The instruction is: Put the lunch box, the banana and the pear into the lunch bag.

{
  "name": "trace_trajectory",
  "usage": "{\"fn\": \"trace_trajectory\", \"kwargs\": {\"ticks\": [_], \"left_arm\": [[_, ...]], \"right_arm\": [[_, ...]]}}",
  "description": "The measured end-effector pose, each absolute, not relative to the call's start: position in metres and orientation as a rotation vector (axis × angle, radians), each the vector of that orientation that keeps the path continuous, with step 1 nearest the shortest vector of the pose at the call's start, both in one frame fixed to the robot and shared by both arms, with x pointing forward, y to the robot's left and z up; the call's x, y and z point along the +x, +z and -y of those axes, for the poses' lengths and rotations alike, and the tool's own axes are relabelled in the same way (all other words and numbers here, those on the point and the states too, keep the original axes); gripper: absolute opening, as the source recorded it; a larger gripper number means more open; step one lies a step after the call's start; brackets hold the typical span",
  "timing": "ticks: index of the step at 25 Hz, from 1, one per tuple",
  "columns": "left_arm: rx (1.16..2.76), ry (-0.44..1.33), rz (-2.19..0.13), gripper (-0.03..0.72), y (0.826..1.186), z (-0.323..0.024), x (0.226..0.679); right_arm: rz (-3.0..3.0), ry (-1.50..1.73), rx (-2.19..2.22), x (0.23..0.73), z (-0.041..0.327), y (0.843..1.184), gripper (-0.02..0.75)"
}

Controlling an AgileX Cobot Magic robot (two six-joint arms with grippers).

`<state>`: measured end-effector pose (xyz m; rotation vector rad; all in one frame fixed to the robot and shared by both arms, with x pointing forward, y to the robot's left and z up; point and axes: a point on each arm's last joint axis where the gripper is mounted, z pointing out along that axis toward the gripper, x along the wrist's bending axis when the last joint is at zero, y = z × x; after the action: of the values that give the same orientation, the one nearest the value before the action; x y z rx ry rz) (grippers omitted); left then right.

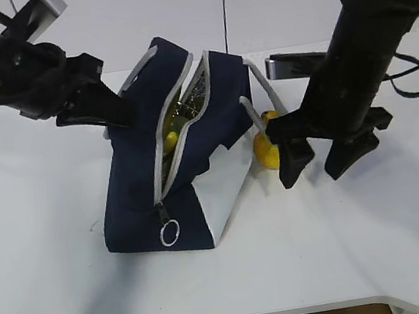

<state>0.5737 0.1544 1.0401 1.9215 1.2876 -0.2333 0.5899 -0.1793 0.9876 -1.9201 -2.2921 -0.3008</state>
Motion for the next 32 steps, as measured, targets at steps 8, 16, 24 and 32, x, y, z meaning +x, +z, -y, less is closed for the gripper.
{"fn": "trace_trajectory", "kwargs": {"ticks": [8, 16, 24, 32], "left_arm": [[1.922, -0.234, -1.287, -0.006, 1.04, -0.154, 0.574], [1.924, -0.238, -1.286, -0.006, 1.04, -0.154, 0.573], [1.933, -0.244, -1.283, -0.006, 1.04, -0.154, 0.573], [1.936, -0.25, -1.281, -0.006, 1.04, -0.154, 0.572]], "right_arm": [[2.256, -0.414, -1.988, 0.608, 0.173, 0.962, 0.573], [2.299, -0.595, -2.057, 0.621, 0.173, 0.964, 0.573], [2.401, -0.637, -2.054, 0.632, 0.175, 0.977, 0.573], [2.54, -0.69, -2.05, 0.643, 0.178, 0.991, 0.574]]}}
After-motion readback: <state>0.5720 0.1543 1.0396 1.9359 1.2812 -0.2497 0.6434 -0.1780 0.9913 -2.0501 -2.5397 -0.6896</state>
